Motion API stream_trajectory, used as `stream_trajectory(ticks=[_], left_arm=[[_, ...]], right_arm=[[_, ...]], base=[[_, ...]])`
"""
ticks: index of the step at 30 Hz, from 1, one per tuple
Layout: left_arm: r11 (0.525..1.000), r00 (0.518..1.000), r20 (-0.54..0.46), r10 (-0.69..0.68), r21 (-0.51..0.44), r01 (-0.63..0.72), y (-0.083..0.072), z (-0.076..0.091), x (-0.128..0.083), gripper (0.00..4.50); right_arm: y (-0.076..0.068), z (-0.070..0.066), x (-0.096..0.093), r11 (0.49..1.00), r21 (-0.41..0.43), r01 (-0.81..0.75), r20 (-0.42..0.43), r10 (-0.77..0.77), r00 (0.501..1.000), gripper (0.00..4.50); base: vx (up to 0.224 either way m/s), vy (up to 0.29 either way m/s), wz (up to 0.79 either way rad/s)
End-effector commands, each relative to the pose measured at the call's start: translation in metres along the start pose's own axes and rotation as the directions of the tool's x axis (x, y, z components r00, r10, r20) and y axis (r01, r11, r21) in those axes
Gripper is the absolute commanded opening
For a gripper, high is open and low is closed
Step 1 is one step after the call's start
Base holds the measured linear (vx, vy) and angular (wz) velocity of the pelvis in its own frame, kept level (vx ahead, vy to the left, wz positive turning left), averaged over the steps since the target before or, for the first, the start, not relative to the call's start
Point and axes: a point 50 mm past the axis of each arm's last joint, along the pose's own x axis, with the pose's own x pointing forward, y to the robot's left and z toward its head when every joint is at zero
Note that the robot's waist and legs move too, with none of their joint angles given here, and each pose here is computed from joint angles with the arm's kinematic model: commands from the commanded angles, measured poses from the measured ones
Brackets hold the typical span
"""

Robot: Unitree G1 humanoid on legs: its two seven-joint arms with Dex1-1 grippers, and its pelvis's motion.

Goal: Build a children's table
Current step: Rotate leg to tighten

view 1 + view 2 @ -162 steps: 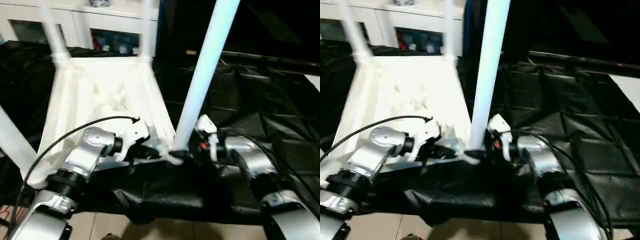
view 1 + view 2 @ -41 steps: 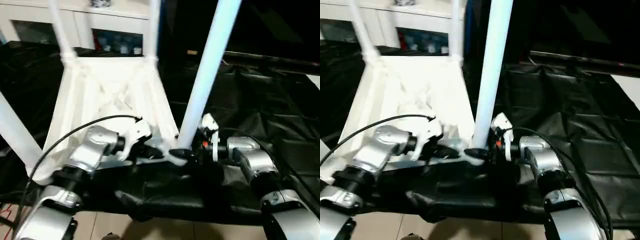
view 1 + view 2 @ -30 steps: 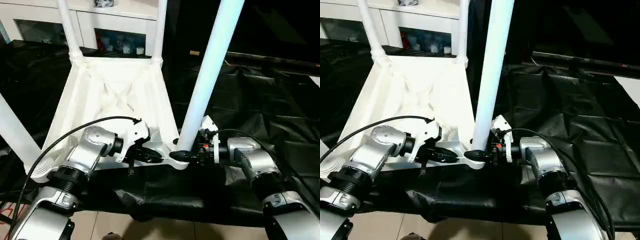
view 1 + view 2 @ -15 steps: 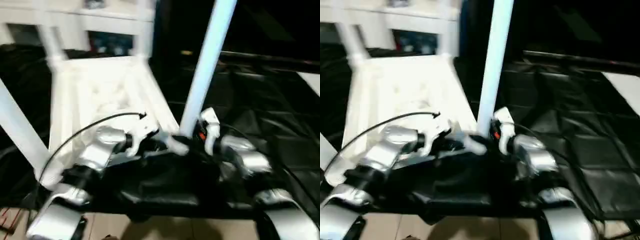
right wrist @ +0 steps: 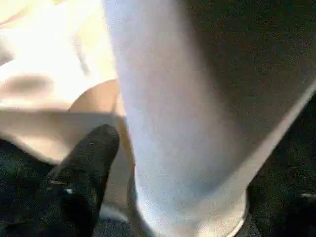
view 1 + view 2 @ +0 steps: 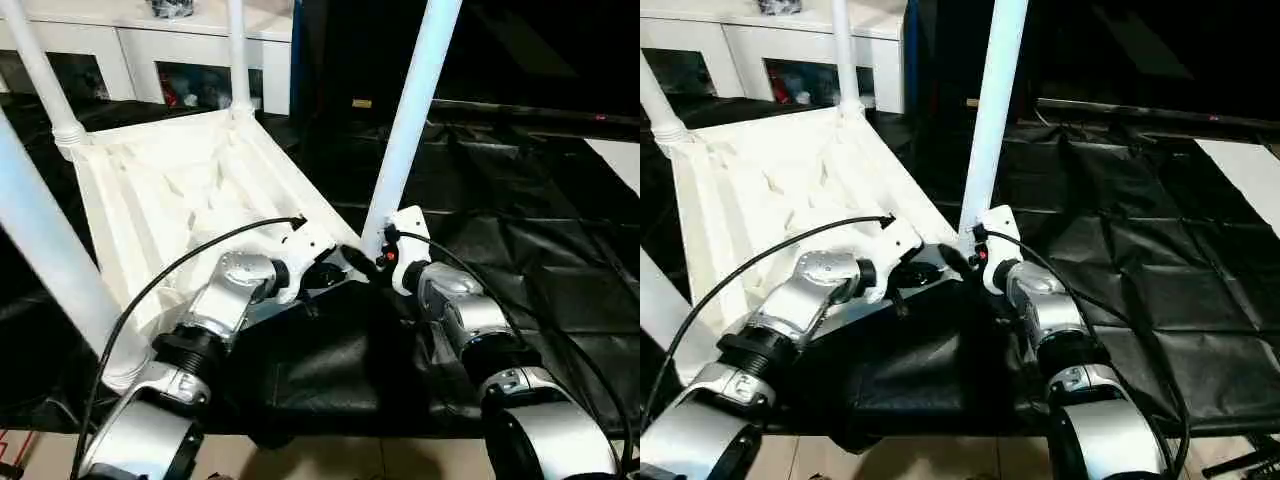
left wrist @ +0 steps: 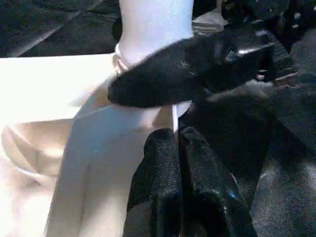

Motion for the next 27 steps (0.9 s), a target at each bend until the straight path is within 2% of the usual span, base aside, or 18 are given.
stream_trajectory(ticks=[1, 3, 6, 8, 9, 12, 14, 23, 27], left_arm=[[0.989, 0.983, 0.125, -0.136, 0.074, 0.128, -0.014, 0.021, 0.005, 0.00], [0.984, 0.977, 0.128, -0.169, 0.079, 0.160, -0.014, 0.019, -0.001, 0.00], [0.968, 0.964, 0.106, -0.243, 0.093, 0.233, -0.014, 0.013, -0.010, 0.00], [0.964, 0.961, 0.101, -0.258, 0.097, 0.249, -0.015, 0.012, -0.011, 0.00], [0.951, 0.951, 0.081, -0.299, 0.102, 0.290, -0.016, 0.008, -0.016, 0.00], [0.936, 0.938, 0.055, -0.343, 0.103, 0.336, -0.017, 0.003, -0.021, 0.00], [0.925, 0.928, 0.040, -0.370, 0.103, 0.365, -0.017, -0.001, -0.026, 0.00], [0.914, 0.918, 0.020, -0.397, 0.098, 0.393, -0.015, -0.005, -0.034, 0.00], [0.920, 0.923, 0.026, -0.385, 0.096, 0.381, -0.014, -0.004, -0.035, 0.00]], right_arm=[[0.025, -0.014, 0.006, 0.979, 0.001, -0.204, -0.056, 0.204, 0.977, 3.79], [0.019, -0.013, -0.002, 0.967, -0.006, -0.254, -0.050, 0.253, 0.966, 3.79], [0.014, -0.011, -0.018, 0.924, -0.023, -0.383, -0.049, 0.381, 0.923, 3.79], [0.013, -0.011, -0.020, 0.915, -0.022, -0.403, -0.049, 0.402, 0.915, 3.79], [0.012, -0.010, -0.026, 0.891, -0.012, -0.453, -0.048, 0.452, 0.891, 3.79], [0.011, -0.010, -0.033, 0.862, -0.001, -0.507, -0.053, 0.506, 0.861, 3.79], [0.011, -0.010, -0.037, 0.840, 0.007, -0.543, -0.061, 0.542, 0.838, 3.53], [0.013, -0.012, -0.043, 0.799, 0.035, -0.600, -0.079, 0.601, 0.796, 2.80], [0.015, -0.011, -0.042, 0.794, 0.051, -0.606, -0.076, 0.608, 0.790, 2.73]], base=[[0.000, 0.000, 0.00], [0.000, 0.000, 0.00], [0.000, 0.000, 0.00], [0.000, 0.000, 0.00], [0.000, 0.000, 0.00], [0.000, 0.000, 0.00], [0.000, 0.000, 0.00], [0.000, 0.000, 0.00], [0.000, 0.000, 0.00]])
